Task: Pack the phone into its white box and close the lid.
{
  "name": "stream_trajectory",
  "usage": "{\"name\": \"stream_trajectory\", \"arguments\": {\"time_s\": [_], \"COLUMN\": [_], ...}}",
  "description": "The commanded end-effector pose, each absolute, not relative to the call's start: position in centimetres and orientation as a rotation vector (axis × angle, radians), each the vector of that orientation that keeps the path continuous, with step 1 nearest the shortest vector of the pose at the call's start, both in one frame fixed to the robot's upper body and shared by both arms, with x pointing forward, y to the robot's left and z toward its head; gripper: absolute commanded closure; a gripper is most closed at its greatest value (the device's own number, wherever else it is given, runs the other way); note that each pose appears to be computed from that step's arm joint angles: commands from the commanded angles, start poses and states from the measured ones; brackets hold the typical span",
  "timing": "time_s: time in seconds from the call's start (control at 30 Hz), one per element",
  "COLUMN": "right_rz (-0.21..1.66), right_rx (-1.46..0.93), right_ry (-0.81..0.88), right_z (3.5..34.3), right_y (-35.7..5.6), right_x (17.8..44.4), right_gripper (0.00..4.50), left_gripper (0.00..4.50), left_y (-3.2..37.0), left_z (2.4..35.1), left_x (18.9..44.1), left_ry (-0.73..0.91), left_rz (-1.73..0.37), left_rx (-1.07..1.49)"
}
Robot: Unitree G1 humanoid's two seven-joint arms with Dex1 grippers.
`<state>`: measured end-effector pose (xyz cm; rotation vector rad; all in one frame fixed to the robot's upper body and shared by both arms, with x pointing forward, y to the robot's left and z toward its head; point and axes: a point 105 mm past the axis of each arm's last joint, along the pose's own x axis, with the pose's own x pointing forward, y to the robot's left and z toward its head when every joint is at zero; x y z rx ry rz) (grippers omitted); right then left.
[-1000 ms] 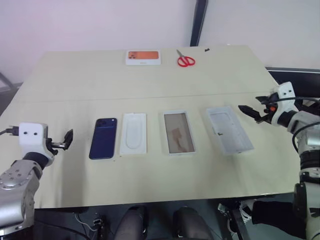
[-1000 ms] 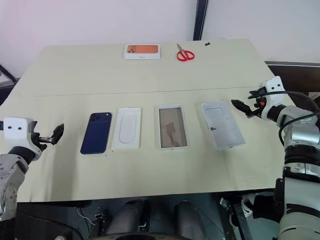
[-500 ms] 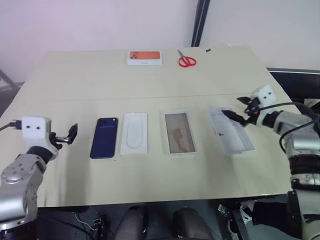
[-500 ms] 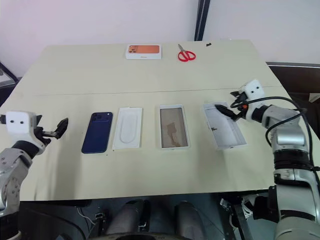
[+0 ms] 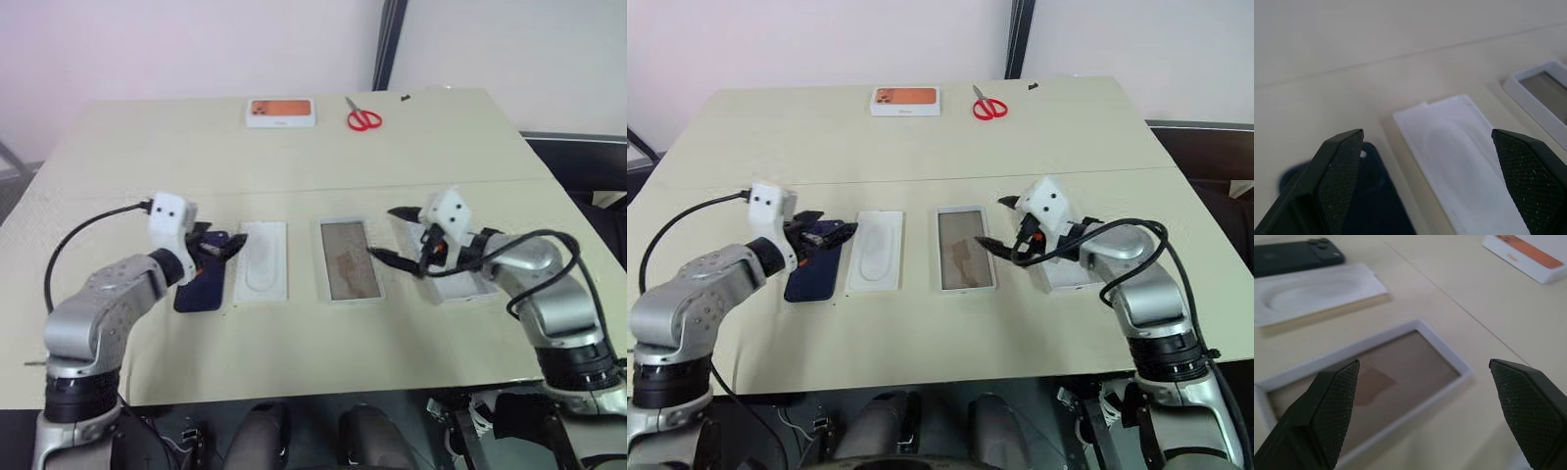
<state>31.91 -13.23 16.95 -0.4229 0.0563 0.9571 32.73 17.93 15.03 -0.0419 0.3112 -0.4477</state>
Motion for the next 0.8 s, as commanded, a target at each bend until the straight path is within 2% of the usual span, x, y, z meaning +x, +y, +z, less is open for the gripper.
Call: {"name": "stream_trajectory", "arguments": {"time_s": [0.03, 0.27, 0.67, 0.77, 0.8], "right_rz": [1.027, 1.038, 1.067, 1.089, 1.094], "right_rx": [-0.428, -0.425, -0.447, -0.458, -0.462], "right_ry": [-0.001, 0.0, -0.009, 0.011, 0.016], "right_z": [18.0, 17.6, 18.1, 17.8, 17.6], "right_y": [-11.3, -10.5, -10.3, -10.4, -10.4], "right_x": [30.6, 30.6, 30.3, 29.9, 29.7], "right_gripper": [0.06, 0.06, 0.06, 0.0, 0.0], "left_gripper": [0.11, 0.11, 0.11, 0.89, 1.34], "left_y": [17.3, 15.4, 14.9, 15.0, 15.1], "left_z": [14.8, 13.5, 11.3, 11.1, 11.0], "left_x": [32.6, 32.0, 31.5, 31.4, 31.4], "left_ry": [0.414, 0.604, 0.704, 0.714, 0.718], "left_rz": [-0.429, -0.403, -0.393, -0.391, -0.382], "left_rx": [-0.13, -0.203, -0.252, -0.261, -0.264]}}
